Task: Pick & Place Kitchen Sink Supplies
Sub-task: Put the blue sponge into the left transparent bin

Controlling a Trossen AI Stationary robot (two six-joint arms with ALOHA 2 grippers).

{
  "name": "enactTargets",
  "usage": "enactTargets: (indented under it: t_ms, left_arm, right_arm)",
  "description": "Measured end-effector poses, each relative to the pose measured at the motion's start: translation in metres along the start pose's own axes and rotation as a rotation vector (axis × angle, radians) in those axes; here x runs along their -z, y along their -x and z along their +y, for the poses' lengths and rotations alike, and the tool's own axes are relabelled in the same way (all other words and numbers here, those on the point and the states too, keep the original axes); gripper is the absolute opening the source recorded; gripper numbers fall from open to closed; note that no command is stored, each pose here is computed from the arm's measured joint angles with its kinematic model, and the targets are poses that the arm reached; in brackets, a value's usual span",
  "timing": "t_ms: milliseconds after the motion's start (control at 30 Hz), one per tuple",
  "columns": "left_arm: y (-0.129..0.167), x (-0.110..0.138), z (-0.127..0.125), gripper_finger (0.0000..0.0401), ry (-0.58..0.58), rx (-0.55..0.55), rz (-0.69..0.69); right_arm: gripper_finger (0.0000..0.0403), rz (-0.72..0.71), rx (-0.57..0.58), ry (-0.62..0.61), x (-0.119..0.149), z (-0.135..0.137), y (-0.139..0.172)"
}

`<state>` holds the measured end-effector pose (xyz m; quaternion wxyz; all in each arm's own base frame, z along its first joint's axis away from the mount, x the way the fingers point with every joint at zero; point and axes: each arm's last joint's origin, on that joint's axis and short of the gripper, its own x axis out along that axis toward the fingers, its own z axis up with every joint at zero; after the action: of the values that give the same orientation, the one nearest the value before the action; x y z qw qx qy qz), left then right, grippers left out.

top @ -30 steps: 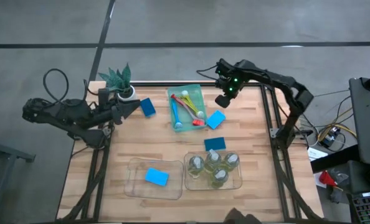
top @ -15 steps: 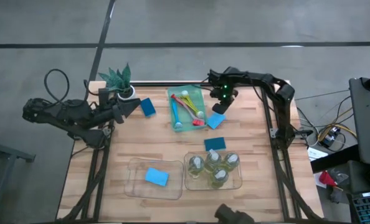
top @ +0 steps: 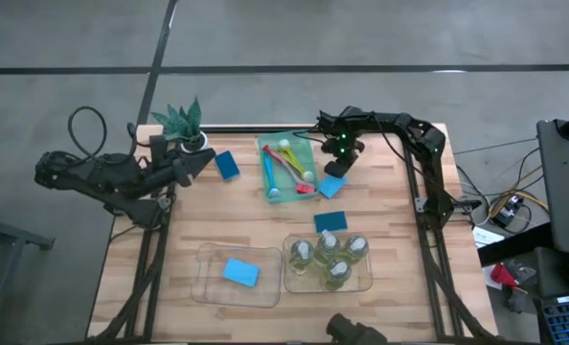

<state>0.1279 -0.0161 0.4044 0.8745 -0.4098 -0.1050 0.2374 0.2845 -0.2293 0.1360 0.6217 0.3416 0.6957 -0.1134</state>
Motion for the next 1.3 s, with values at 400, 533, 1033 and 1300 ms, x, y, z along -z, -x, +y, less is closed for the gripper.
enactTargets:
  t_ms: [400, 533, 1033, 1300]
  left_arm:
    - [0.0, -0.001, 0.001, 0.0154, -0.012, -0.035, -0.042]
    - [0.0, -0.001, 0.001, 0.0154, -0.013, -0.035, -0.042]
    - [-0.002, 0.0, 0.002, 0.0154, -0.051, -0.072, -0.072]
    - [-0.007, 0.006, 0.001, 0.0154, -0.146, -0.11, -0.084]
  right_arm:
    - [0.0015, -0.015, -0.005, -0.007, -0.001, 0.001, 0.0]
    - [0.0012, -0.006, 0.002, -0.012, 0.002, 0.002, 0.003]
    - [0.0008, -0.231, 0.059, -0.04, 0.045, 0.024, 0.082]
    - [0.0008, -0.529, 0.086, -0.159, 0.093, 0.044, 0.144]
